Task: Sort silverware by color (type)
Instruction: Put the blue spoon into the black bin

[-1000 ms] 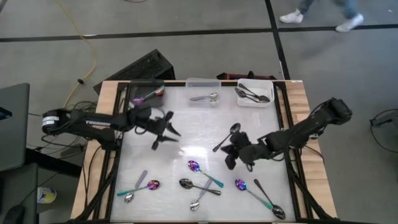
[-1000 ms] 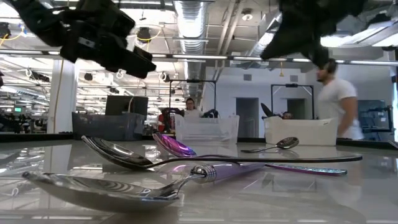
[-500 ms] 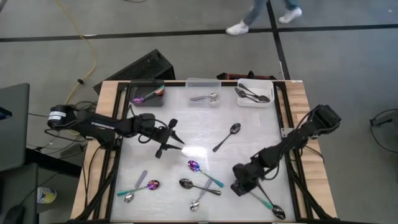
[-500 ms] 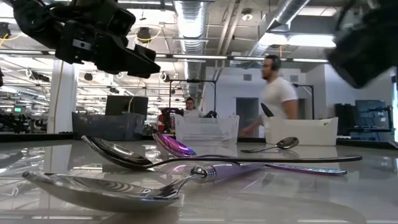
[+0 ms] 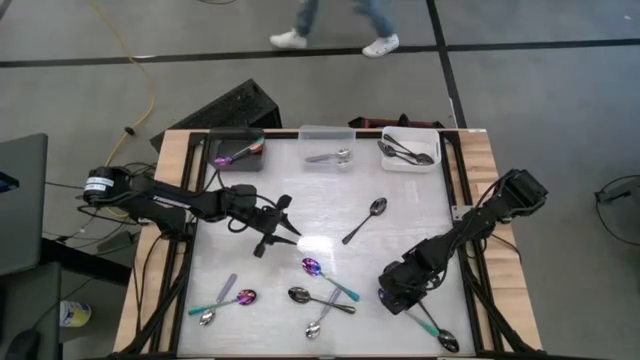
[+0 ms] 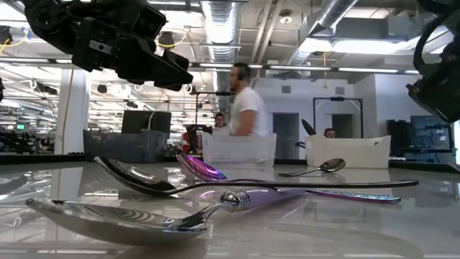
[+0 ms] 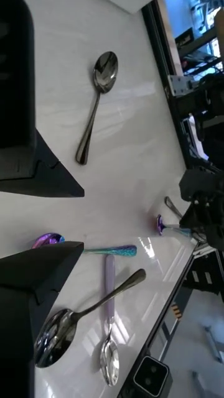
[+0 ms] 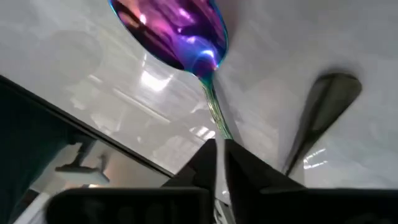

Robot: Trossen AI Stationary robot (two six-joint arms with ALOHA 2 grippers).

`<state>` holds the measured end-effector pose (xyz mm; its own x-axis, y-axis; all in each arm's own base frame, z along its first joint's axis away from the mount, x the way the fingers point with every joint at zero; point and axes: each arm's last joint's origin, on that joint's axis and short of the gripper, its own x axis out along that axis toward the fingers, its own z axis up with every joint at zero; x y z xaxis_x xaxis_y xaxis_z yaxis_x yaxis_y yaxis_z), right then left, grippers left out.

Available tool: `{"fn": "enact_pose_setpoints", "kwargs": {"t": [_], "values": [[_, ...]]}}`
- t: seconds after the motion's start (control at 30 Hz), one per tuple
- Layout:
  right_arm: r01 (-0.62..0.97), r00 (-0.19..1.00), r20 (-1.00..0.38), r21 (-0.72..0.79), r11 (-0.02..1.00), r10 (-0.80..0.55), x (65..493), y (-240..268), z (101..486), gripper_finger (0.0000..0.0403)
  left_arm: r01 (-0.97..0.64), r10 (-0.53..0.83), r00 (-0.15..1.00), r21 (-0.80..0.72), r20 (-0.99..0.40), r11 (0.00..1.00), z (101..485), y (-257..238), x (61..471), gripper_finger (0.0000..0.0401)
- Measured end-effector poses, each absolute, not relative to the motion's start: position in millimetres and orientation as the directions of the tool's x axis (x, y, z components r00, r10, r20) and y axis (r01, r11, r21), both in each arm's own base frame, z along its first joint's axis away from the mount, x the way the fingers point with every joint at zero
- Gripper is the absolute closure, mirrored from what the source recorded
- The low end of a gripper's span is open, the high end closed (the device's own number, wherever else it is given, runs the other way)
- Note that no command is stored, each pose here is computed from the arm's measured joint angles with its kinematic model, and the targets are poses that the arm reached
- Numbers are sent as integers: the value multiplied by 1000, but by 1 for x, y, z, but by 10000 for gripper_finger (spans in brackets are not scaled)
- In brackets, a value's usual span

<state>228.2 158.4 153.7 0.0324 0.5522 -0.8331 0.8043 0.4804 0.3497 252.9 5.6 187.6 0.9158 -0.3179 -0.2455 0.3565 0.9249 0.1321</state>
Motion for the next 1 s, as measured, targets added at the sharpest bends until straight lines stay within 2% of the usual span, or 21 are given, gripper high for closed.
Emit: {"fn": "enact_pose_setpoints", "kwargs": {"t": [0.33,0.47,0.8,0.9,1.0], "values": [[788,66,-857,359,501,511,228,159,153,186,355,-316,916,131,-246,926,188,6,253,289],[793,94,-875,354,495,476,227,162,153,152,354,-316,916,131,-246,926,188,6,253,289],[769,20,-868,330,547,496,228,183,124,160,352,-311,916,140,-252,925,187,6,253,289],[784,-9,-862,308,539,506,229,185,118,179,351,-310,918,144,-246,925,188,6,253,289],[787,-15,-865,299,540,501,228,184,117,216,350,-309,919,144,-246,926,188,6,253,289]]}}
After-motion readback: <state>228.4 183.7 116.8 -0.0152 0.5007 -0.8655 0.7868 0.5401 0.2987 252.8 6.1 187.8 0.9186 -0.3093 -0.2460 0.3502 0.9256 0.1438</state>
